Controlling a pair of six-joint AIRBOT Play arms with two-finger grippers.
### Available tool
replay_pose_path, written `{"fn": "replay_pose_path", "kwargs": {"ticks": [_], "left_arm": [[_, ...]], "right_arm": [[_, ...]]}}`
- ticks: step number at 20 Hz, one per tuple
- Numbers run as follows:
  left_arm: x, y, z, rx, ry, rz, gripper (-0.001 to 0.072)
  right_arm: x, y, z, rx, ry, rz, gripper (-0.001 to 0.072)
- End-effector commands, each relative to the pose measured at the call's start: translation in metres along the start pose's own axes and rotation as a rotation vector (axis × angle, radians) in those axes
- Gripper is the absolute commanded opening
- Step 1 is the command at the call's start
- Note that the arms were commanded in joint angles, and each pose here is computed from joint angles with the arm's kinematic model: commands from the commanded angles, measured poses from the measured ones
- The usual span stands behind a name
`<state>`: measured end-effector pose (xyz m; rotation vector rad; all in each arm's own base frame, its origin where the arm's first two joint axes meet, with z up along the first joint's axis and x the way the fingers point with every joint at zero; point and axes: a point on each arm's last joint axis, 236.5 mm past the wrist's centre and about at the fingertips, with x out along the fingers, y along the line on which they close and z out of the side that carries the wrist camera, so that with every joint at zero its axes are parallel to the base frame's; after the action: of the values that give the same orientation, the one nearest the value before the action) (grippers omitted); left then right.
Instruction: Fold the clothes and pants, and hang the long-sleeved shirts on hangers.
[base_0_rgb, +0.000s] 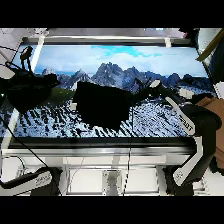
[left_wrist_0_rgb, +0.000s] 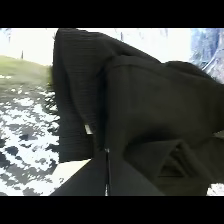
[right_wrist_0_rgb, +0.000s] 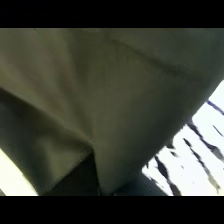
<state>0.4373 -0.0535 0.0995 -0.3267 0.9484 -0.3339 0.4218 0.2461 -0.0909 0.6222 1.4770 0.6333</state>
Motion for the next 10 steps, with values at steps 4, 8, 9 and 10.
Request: {"fn": "replay_pose_path", "kwargs": {"ticks": [4,8,9,10], "left_arm": [[-0.001,-0.004,0.002,-0.009,-0.008,-0.017,0.0017],[-0.001,-0.006,-0.003,-0.008,0.010,-0.023,0.0017],[-0.001,-0.006,-0.003,-0.008,0.013,-0.023,0.0017],[-0.001,-0.006,-0.003,-0.008,0.014,-0.024,0.0017]], "right_arm": [[-0.063,0.039,0.054,-0.117,-0.154,0.048,0.0005],[-0.193,0.033,0.086,-0.174,-0.316,-0.022,0.0005],[-0.228,0.021,0.085,-0.160,-0.346,-0.062,0.0005],[-0.260,0.007,0.082,-0.140,-0.376,-0.104,0.0004]]}}
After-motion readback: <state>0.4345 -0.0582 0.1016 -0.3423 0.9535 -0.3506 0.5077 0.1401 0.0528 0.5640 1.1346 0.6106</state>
